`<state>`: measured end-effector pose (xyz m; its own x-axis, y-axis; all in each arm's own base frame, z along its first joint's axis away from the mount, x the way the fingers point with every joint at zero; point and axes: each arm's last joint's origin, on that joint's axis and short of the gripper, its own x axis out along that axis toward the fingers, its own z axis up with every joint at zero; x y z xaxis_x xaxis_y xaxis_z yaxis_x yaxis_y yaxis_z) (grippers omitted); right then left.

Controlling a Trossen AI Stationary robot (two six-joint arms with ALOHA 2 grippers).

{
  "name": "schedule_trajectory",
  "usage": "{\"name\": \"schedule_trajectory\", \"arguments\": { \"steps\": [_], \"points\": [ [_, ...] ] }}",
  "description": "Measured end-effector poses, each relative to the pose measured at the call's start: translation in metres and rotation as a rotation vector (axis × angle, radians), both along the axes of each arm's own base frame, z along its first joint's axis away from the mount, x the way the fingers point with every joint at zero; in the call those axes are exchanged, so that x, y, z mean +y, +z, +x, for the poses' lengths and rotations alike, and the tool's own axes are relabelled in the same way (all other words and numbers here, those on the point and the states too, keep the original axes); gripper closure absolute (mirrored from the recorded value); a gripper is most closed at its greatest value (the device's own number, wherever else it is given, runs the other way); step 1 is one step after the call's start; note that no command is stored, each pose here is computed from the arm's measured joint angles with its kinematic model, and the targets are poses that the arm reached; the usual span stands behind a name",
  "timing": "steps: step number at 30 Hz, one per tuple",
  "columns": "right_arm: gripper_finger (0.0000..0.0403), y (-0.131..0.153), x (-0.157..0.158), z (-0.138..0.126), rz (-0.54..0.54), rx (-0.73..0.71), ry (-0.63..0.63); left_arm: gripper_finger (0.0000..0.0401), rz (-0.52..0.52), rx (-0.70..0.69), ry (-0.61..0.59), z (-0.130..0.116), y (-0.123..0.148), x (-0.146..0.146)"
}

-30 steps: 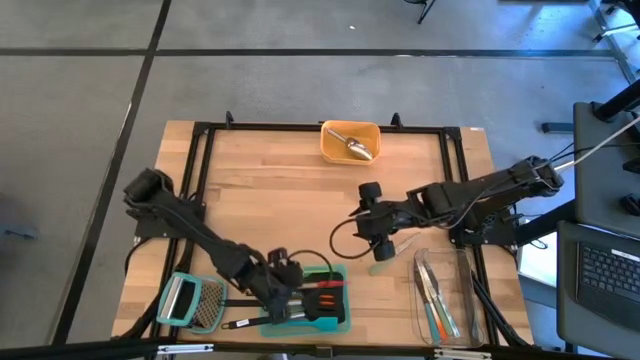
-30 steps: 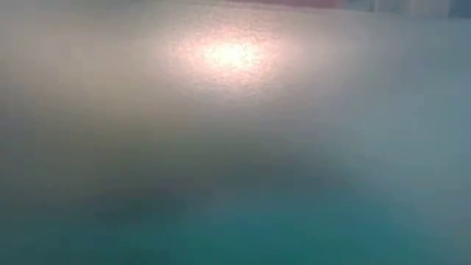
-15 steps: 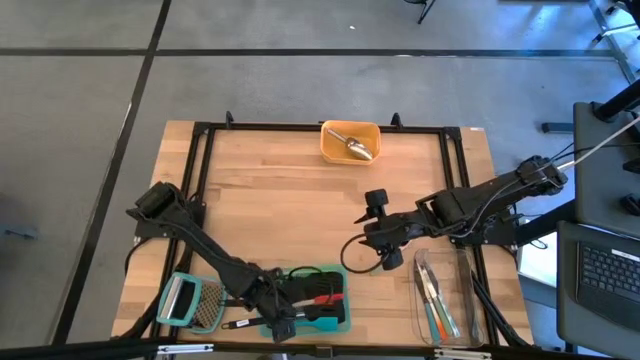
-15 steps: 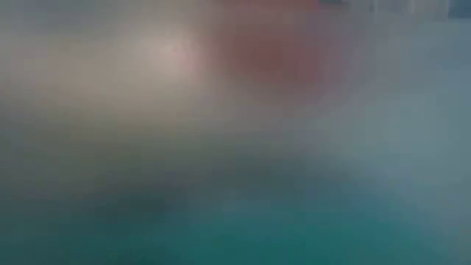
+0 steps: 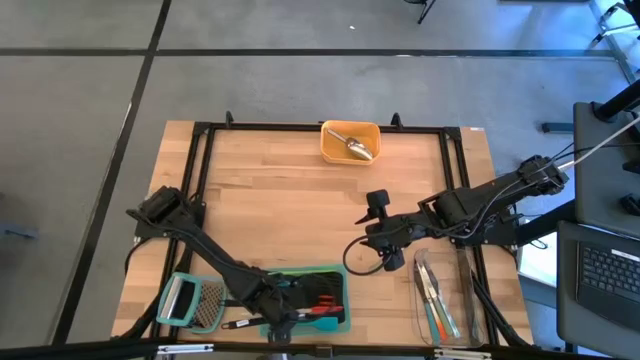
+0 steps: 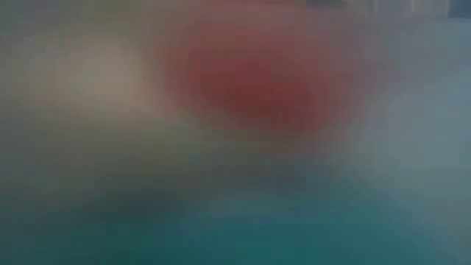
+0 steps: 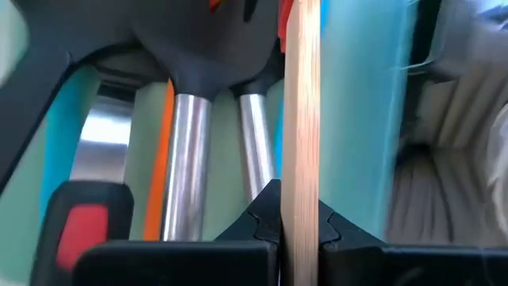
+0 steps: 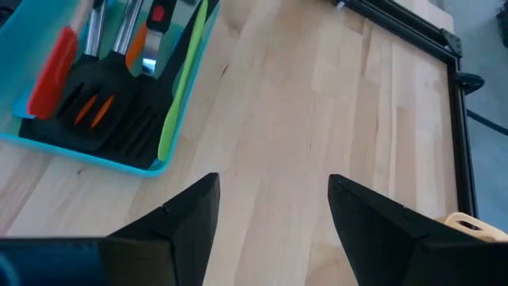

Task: Pick & Place Kitchen Items
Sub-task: Put the red spatula into the blue bin

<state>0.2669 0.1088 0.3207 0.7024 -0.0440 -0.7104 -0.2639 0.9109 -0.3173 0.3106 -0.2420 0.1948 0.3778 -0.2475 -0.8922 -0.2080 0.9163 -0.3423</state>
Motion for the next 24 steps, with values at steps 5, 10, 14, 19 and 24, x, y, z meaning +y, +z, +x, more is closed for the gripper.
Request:
{"name": "schedule_trajectory", "arguments": {
  "steps": [5, 10, 14, 19, 24],
  "points": [
    [0.0167, 0.0001, -0.0002, 0.0001, -0.002, -0.003, -0.007, 0.0400, -0.004, -0.006, -0.041, 0.0101, -0.0123, 0.0011],
    [0.0167, -0.0001, -0.0003, -0.0001, -0.003, 0.000, -0.007, 0.0400, 0.033, -0.029, -0.044, 0.0108, -0.0125, 0.0024],
    [0.0167, -0.0001, -0.0003, -0.0001, -0.003, 0.000, -0.007, 0.0396, 0.030, -0.029, -0.051, 0.0109, -0.0124, 0.0022],
    [0.0167, -0.0004, -0.0004, -0.0005, -0.003, 0.005, -0.010, 0.0380, 0.029, -0.040, -0.052, 0.0116, -0.0120, 0.0018],
    [0.0167, -0.0011, -0.0007, -0.0012, 0.001, 0.014, -0.018, 0.0346, 0.036, -0.045, -0.056, 0.0117, -0.0120, 0.0019]
  ]
}}
